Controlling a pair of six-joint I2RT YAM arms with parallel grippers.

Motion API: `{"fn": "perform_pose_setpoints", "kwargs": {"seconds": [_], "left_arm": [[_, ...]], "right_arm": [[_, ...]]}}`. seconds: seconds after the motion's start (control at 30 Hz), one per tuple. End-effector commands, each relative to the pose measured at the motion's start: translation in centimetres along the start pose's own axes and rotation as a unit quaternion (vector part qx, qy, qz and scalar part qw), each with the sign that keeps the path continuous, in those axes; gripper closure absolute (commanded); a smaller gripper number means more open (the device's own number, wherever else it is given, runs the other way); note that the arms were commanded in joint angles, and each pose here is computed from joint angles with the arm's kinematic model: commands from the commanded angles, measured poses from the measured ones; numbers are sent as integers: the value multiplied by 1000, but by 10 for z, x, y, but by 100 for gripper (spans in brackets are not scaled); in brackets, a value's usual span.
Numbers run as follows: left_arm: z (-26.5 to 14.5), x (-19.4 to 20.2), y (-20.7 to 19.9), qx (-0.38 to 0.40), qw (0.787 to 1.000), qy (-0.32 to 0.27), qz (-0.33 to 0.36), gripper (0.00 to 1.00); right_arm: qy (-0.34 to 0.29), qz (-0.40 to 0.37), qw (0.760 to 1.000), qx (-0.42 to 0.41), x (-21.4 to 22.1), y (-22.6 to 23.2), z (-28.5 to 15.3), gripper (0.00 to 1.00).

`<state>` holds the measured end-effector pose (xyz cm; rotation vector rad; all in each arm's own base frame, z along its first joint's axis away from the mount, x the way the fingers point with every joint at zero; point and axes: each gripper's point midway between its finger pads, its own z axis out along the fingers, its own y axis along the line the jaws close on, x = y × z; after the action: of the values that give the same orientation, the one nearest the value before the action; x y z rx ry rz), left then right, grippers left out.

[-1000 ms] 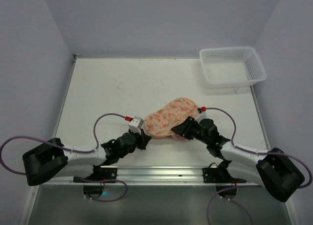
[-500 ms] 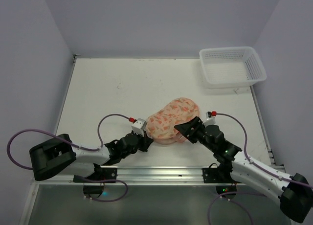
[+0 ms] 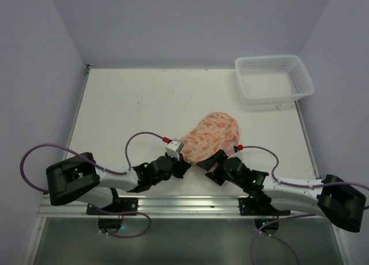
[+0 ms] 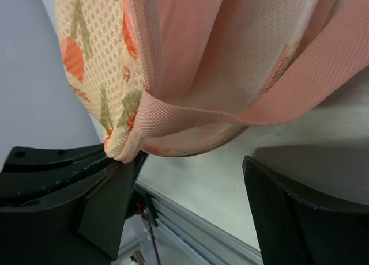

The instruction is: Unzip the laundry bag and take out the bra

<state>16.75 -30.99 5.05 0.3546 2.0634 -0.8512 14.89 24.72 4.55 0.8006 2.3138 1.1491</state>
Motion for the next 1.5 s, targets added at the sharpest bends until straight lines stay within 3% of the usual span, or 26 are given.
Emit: {"fn": "perform_pose_setpoints", "kwargs": {"seconds": [0.0, 0.7, 0.83, 0.93, 1.13, 1.17, 1.2, 1.47], "left_arm": [[5, -16, -17, 20, 999, -28, -15, 100], [-3, -20, -28, 45, 998, -34, -16, 100], [-6, -19, -29, 49, 998, -30, -11, 100], [-8, -20, -26, 44, 998, -33, -11, 100], [-8, -25, -35, 60, 997, -38, -7, 100], [-8, -25, -35, 62, 997, -38, -8, 100], [-8, -25, -36, 64, 997, -38, -7, 100], [-7, -19, -4, 15, 999, -30, -9, 100]], "right_arm": [[-44, 41, 997, -53, -13, 30, -1, 22], [-100, 46, 991, -81, -20, 55, -4, 23], [-110, 24, 990, -90, -22, 69, -2, 28], [-119, 24, 989, -88, -23, 74, 1, 37], [-111, 18, 989, -98, -19, 75, 7, 74], [-110, 16, 989, -97, -18, 74, 8, 89], [-110, 14, 989, -96, -18, 72, 8, 97], [-124, 3, 986, -113, -37, 38, -11, 100]]}}
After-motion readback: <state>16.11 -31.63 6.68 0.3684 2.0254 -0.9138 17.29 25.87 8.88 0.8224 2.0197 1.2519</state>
